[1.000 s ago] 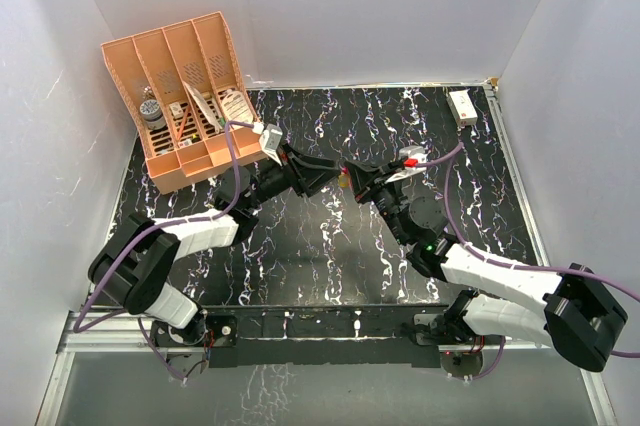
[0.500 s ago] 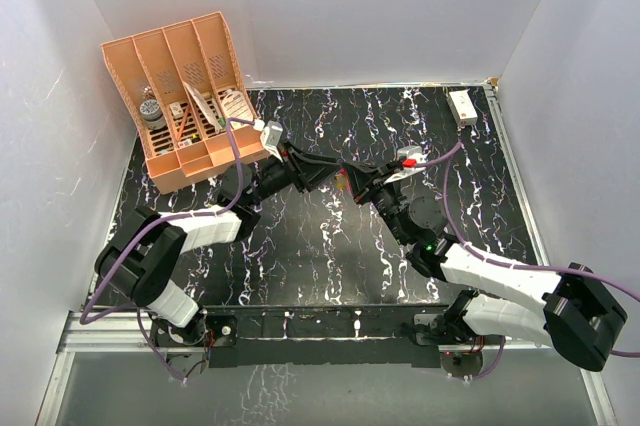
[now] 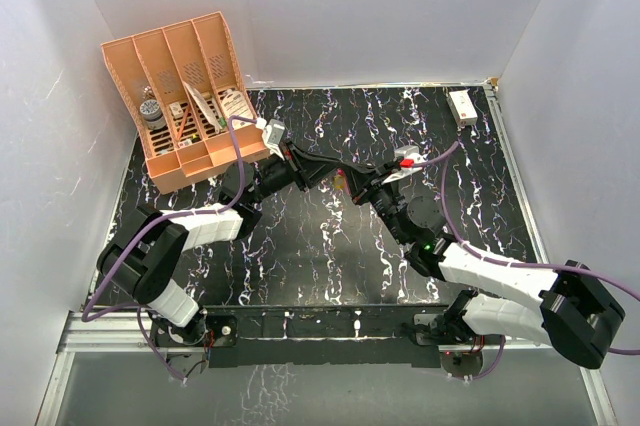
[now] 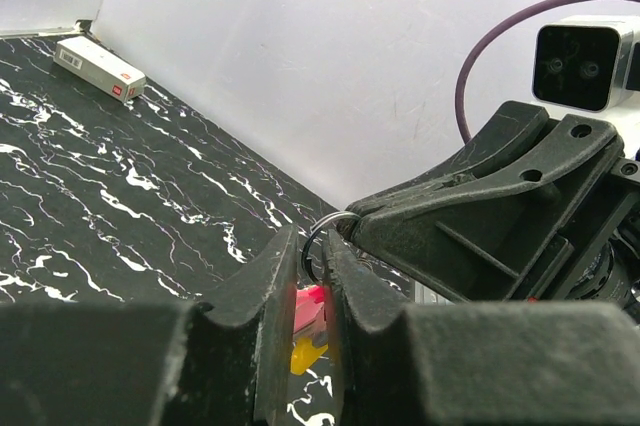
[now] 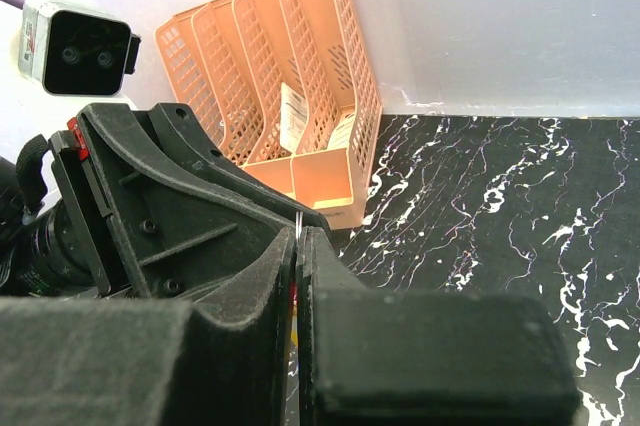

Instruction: Put the keys on the keyring

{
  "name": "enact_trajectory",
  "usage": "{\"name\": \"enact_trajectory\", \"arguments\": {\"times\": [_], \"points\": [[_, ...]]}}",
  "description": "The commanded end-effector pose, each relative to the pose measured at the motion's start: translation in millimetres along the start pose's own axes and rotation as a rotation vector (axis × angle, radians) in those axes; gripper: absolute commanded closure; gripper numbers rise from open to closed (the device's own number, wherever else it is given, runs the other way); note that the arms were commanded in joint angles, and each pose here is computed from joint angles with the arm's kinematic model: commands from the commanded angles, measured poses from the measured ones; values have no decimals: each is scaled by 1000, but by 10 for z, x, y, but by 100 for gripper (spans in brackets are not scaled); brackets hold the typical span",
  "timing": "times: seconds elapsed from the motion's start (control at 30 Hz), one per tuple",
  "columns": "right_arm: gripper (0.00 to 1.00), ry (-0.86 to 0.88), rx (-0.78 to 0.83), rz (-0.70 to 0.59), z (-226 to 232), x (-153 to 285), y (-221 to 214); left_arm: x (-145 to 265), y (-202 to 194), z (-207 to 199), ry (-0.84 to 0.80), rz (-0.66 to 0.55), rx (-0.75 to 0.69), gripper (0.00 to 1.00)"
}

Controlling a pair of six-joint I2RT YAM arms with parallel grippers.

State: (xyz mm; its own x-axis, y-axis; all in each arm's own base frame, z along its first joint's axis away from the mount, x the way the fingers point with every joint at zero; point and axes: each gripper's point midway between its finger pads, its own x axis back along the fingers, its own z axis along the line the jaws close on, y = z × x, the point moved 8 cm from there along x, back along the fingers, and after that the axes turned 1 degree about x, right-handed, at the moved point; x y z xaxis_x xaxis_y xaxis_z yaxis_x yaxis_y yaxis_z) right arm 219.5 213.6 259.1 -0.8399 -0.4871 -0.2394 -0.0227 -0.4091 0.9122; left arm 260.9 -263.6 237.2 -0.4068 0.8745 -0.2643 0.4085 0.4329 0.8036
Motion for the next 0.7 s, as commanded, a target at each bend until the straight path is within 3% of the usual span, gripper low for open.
{"name": "enact_trajectory", "arguments": {"times": [0.0,0.2,0.57,0.67], "points": [[100,35,-27,-86,72,-44,188,-70,176,-94,-56,-42,-57,88],[100,37,-26,-81,74,-51,174,-86,198,-107,-60,-36,-59,100],[100,30,-17,-45,85,-103,142,-76,248,-122,-22,-37,-72,100],[90,19,-7,-24,85,-129,134,-67,268,-114,0,-34,-90,100]]}}
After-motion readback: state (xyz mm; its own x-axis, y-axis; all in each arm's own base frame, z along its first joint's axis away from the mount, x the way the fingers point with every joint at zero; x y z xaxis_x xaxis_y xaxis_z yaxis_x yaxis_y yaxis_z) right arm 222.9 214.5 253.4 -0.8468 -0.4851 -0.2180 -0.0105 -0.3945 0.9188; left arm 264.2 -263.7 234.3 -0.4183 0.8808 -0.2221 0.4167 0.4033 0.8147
